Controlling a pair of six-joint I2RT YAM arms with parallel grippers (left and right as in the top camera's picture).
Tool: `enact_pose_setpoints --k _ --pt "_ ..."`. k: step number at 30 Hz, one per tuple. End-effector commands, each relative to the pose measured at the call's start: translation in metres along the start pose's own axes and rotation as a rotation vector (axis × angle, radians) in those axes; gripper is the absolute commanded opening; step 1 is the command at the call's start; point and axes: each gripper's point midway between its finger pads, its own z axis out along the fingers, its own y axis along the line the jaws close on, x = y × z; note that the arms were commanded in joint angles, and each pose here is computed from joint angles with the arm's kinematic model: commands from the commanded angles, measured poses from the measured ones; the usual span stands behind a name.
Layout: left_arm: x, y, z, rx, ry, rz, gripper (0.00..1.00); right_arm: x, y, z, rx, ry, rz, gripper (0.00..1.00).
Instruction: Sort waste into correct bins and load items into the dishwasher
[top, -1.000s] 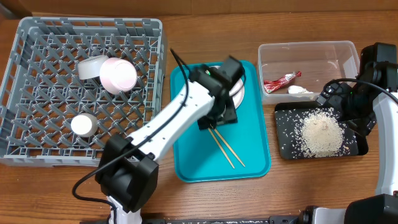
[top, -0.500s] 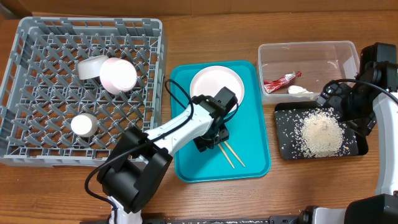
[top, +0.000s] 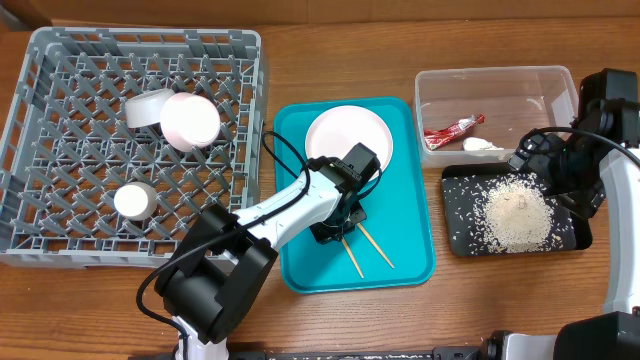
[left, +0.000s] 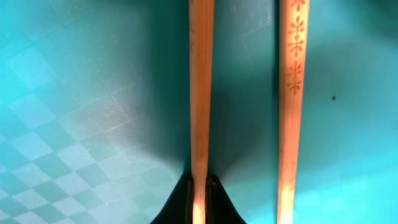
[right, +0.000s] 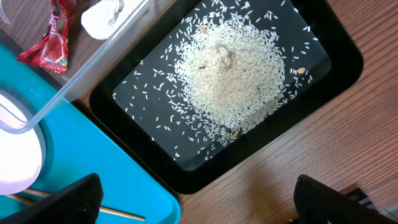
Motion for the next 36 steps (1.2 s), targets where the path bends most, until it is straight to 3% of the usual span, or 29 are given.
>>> enact_pose_setpoints --k 1,9,16,23,30,36 --pt "0.001 0.014 0.008 -0.045 0.003 -0.013 0.04 -0.004 -0.001 -0.005 -0.001 -0.023 -0.005 1.0" --pt "-0.006 0.012 -0.001 -0.018 0.004 -0.01 0.04 -0.004 -0.001 -0.005 -0.001 -0.023 -0.008 1.0" --pt "-0.032 0.013 -0.05 0.062 -0.051 0.192 0.04 -0.004 -0.001 -0.005 -0.002 -0.026 -0.008 1.0" --pt "-0.06 0.002 -0.117 0.178 -0.209 0.535 0.04 -0.004 -0.001 -0.005 -0.002 -0.025 -0.008 1.0" --pt "-0.092 0.038 -0.176 0.162 -0.303 0.652 0.04 -0.004 -0.001 -0.005 -0.002 -0.025 -0.031 1.0" --pt "-0.128 0.071 -0.19 0.113 -0.35 0.628 0.04 -0.004 0.0 -0.005 -0.002 -0.026 -0.035 1.0"
